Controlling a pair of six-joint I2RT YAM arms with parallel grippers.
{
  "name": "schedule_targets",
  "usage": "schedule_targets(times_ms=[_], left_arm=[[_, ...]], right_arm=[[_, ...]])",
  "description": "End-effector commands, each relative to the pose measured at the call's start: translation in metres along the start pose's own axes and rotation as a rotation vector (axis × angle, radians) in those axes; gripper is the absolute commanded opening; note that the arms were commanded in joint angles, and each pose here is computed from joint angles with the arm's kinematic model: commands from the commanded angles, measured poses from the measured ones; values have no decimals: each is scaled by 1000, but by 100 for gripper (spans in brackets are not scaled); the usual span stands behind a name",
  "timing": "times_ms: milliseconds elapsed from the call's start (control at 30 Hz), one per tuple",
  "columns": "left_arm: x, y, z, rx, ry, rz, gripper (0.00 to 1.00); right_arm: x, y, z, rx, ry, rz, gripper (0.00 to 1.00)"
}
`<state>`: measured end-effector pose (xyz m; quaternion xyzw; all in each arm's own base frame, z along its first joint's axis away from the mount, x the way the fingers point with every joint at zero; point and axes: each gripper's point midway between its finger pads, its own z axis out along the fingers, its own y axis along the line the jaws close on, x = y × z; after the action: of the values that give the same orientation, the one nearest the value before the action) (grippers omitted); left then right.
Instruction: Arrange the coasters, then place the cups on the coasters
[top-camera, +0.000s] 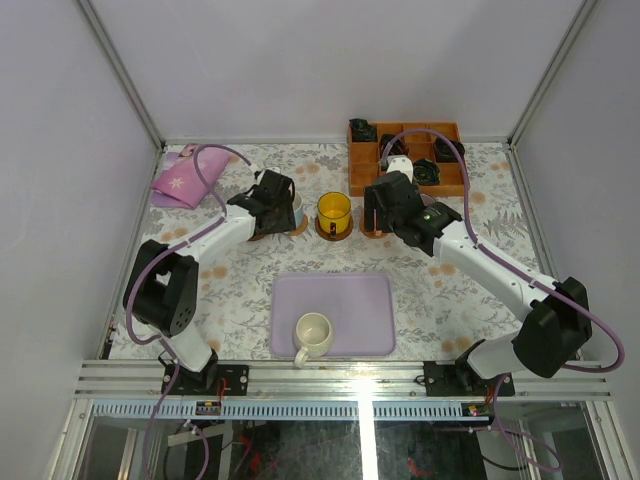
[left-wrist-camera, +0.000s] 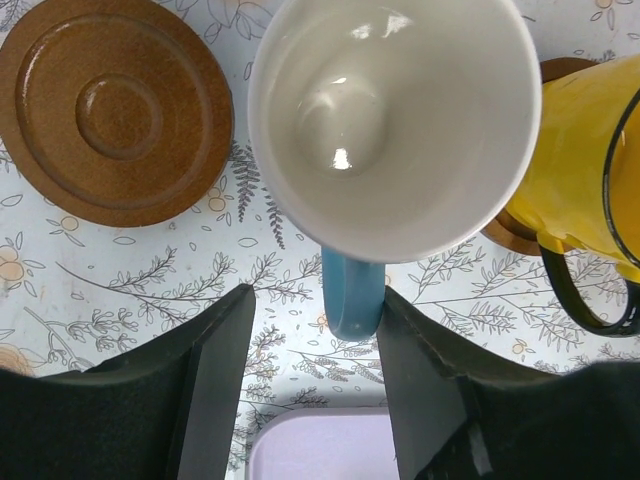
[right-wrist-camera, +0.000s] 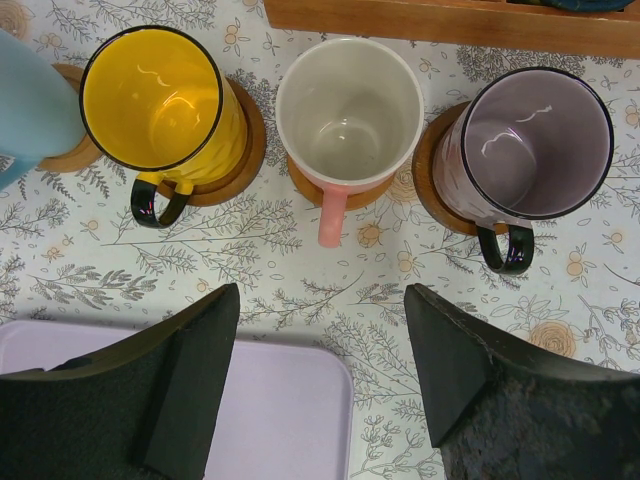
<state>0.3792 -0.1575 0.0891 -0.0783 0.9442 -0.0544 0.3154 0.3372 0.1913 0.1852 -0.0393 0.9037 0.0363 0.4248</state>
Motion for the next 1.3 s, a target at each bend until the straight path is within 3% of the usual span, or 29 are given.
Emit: schedule_targets(times_ms=[0,733,1133,1267], left_arm=[[1,16,-8,-55,-6,3,51],[2,-2,-45,98,-25,-14,59],[10,-19,-38,130,-15,33,78],[23,-26,-56,172,19,99,96]], right_arm=[[-20,4,-10,-39,-60,38,74],[-20,5,-10,-47,-67,30,74],[-19,3,-13,-45,-63,20,74],[-21,-4,-16,-15,-71,10,76]])
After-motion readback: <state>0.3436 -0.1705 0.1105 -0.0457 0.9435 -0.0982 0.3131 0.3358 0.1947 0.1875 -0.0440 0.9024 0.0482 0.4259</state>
